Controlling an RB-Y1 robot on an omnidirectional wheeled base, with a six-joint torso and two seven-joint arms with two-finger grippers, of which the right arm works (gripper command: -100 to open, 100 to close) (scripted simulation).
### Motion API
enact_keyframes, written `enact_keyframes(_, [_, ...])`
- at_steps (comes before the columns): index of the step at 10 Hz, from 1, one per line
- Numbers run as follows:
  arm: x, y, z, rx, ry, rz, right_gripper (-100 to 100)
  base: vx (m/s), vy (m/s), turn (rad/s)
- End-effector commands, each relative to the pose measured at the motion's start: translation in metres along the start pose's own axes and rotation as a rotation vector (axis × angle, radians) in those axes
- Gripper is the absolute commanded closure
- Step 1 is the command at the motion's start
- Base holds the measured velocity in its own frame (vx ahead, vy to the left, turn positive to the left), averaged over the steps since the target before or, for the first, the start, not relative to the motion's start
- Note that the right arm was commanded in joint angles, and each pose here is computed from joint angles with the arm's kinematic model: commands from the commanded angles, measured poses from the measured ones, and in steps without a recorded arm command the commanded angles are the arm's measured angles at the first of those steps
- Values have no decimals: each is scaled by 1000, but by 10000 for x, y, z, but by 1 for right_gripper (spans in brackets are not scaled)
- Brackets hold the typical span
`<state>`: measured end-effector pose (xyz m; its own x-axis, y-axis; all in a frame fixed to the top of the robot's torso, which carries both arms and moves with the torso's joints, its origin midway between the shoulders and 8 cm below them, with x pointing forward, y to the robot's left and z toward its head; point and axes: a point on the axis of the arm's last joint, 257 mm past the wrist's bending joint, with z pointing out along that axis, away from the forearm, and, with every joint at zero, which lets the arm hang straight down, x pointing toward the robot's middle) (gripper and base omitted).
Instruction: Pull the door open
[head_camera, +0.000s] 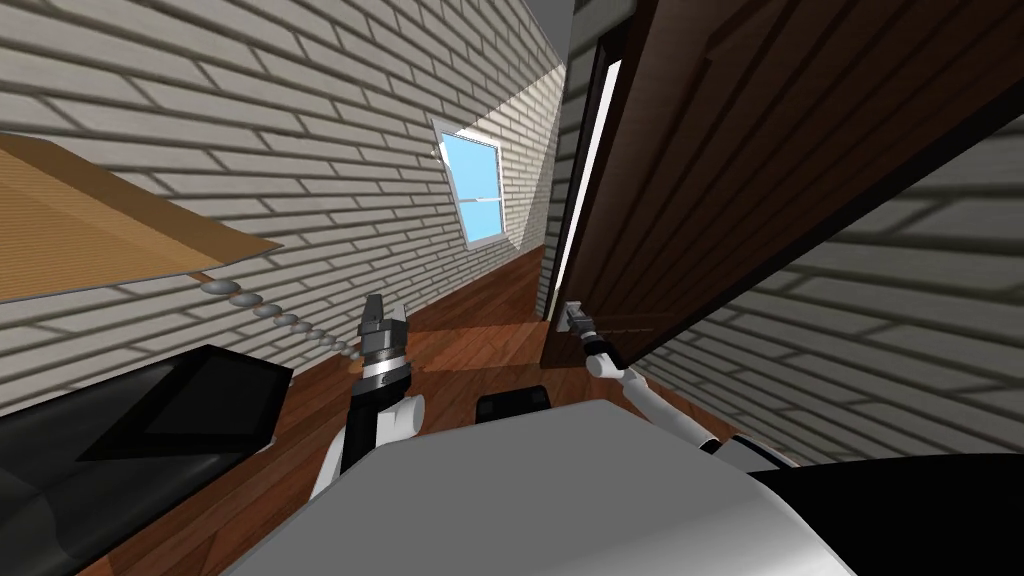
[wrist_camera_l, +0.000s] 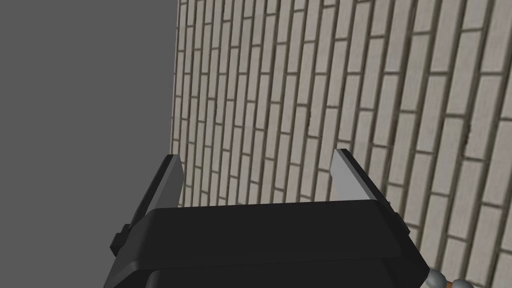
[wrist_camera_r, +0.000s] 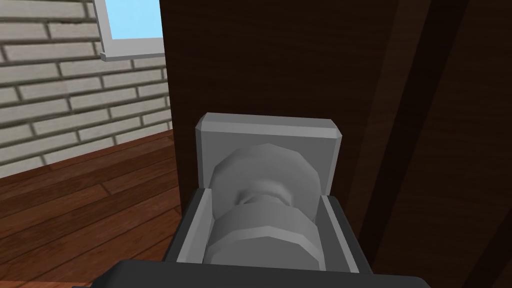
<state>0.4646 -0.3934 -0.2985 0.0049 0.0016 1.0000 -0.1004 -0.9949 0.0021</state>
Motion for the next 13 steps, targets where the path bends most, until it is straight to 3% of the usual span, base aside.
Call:
enact_keyframes(1, [7,-8,-29,12,2,-1,100,-120,-44,121])
enact_keyframes(13, [19,-72,-260,99,4,0,100,-181,-65,111])
